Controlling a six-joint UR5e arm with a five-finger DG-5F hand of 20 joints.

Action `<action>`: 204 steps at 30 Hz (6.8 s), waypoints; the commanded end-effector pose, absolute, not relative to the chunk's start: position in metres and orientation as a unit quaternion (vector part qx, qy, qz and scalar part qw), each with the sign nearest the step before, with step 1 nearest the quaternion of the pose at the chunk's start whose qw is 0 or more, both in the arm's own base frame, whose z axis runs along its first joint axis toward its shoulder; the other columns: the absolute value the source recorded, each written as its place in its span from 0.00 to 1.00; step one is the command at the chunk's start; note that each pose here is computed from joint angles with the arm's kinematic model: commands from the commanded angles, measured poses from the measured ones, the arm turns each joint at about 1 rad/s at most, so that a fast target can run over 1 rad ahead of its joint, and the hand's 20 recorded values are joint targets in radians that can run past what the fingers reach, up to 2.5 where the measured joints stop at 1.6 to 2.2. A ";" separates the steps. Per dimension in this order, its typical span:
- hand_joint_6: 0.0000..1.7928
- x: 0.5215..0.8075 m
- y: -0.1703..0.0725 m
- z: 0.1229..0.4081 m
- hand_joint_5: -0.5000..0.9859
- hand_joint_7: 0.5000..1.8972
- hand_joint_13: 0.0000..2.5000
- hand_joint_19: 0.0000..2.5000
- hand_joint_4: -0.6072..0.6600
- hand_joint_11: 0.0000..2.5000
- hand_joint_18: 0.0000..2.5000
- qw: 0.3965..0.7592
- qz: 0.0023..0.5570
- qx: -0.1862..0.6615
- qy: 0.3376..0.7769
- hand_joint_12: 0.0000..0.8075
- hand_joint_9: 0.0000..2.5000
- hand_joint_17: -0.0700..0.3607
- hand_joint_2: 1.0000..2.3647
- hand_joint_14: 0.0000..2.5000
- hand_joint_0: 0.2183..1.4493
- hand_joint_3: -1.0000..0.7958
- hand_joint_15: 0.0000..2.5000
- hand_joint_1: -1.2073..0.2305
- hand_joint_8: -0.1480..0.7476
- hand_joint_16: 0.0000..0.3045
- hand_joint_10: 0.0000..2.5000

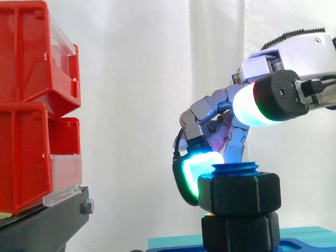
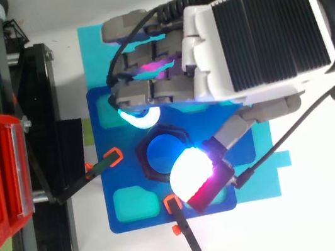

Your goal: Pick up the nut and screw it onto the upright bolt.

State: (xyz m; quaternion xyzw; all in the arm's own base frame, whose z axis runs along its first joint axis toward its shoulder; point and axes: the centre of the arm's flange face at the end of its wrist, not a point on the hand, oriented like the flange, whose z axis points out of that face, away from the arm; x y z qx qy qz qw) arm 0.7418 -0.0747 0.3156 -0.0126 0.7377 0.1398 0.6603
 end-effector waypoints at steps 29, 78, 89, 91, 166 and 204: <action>0.28 0.751 -0.096 0.366 0.28 0.14 0.27 0.00 0.65 0.00 0.14 0.688 0.150 -0.035 0.709 0.33 0.38 0.35 0.00 0.00 0.20 0.28 0.00 0.78 0.44 0.12 0.00; 0.28 0.740 -0.072 0.318 0.31 0.55 0.21 0.00 0.67 0.00 0.07 0.644 0.184 0.012 0.743 0.38 0.33 0.34 0.00 0.00 0.22 0.28 0.00 0.72 0.47 0.11 0.00; 0.31 0.734 -0.094 0.318 0.33 0.65 0.23 0.00 0.65 0.00 0.09 0.638 0.185 0.006 0.748 0.36 0.36 0.33 0.00 0.00 0.22 0.28 0.00 0.71 0.48 0.11 0.00; 0.32 0.733 -0.100 0.318 0.33 0.64 0.24 0.00 0.64 0.00 0.10 0.638 0.185 0.007 0.748 0.35 0.39 0.33 0.00 0.00 0.22 0.28 0.00 0.71 0.48 0.10 0.00; 0.28 0.747 -0.071 0.319 0.21 0.07 0.17 0.00 0.56 0.00 0.04 0.672 0.207 -0.002 0.711 0.38 0.24 0.34 0.00 0.00 0.21 0.28 0.00 0.71 0.40 0.11 0.00; 0.28 0.739 -0.085 0.299 0.27 0.26 0.17 0.00 0.64 0.00 0.03 0.668 0.200 -0.001 0.716 0.38 0.23 0.33 0.00 0.00 0.22 0.28 0.00 0.71 0.42 0.11 0.00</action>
